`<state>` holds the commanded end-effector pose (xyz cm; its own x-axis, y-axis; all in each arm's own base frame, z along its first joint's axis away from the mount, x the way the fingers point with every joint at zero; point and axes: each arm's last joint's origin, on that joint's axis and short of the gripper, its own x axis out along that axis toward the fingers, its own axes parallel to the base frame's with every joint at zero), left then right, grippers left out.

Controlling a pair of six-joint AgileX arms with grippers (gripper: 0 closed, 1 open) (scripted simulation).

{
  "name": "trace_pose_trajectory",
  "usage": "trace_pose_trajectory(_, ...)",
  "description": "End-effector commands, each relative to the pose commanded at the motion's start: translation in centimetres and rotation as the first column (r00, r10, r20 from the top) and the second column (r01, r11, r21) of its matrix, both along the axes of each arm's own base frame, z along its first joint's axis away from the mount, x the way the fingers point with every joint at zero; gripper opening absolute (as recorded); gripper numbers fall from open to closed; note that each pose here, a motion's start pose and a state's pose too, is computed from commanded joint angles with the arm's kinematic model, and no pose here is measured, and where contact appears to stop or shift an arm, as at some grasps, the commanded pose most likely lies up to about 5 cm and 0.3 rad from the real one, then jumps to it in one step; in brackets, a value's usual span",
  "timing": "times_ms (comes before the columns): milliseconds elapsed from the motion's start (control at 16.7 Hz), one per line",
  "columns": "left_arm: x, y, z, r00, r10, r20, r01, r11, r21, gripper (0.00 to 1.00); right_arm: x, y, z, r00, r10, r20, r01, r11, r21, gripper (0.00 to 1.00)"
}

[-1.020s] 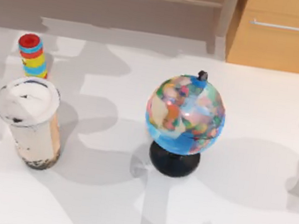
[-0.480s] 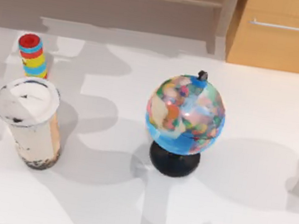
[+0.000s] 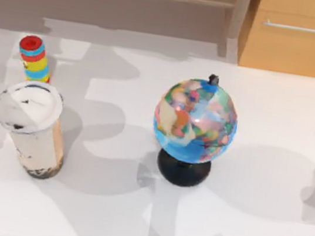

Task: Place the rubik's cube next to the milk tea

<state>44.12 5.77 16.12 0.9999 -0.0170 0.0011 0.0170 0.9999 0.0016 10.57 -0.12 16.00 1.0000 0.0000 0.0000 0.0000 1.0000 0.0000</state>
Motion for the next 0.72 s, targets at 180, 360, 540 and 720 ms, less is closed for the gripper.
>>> trace_pose_trajectory(180, 0.0, 0.0, 0.7, 1.000, 0.000, 0.000, 0.000, 1.000, 0.000, 0.00, 0.0, 0.0, 0.0, 1.000, 0.000, 0.000, 0.000, 1.000, 0.000, 1.00)
trace_pose_trajectory(360, 0.0, 0.0, 0.5, 1.000, 0.000, -0.005, 0.000, 1.000, 0.001, 0.00, 0.0, 0.0, 0.0, 1.000, 0.000, 0.000, 0.000, 1.000, 0.000, 1.00)
trace_pose_trajectory(540, 0.2, 0.1, 1.5, 1.000, 0.000, 0.004, 0.000, 1.000, 0.010, 0.00, 0.0, 0.0, 0.0, 1.000, 0.000, 0.000, 0.000, 1.000, 0.000, 1.00)
trace_pose_trajectory(720, 0.6, 0.4, 4.9, 1.000, 0.009, 0.009, -0.009, 0.999, 0.040, 0.00, 0.0, 0.0, 0.0, 1.000, 0.000, 0.000, 0.000, 1.000, 0.000, 1.00)
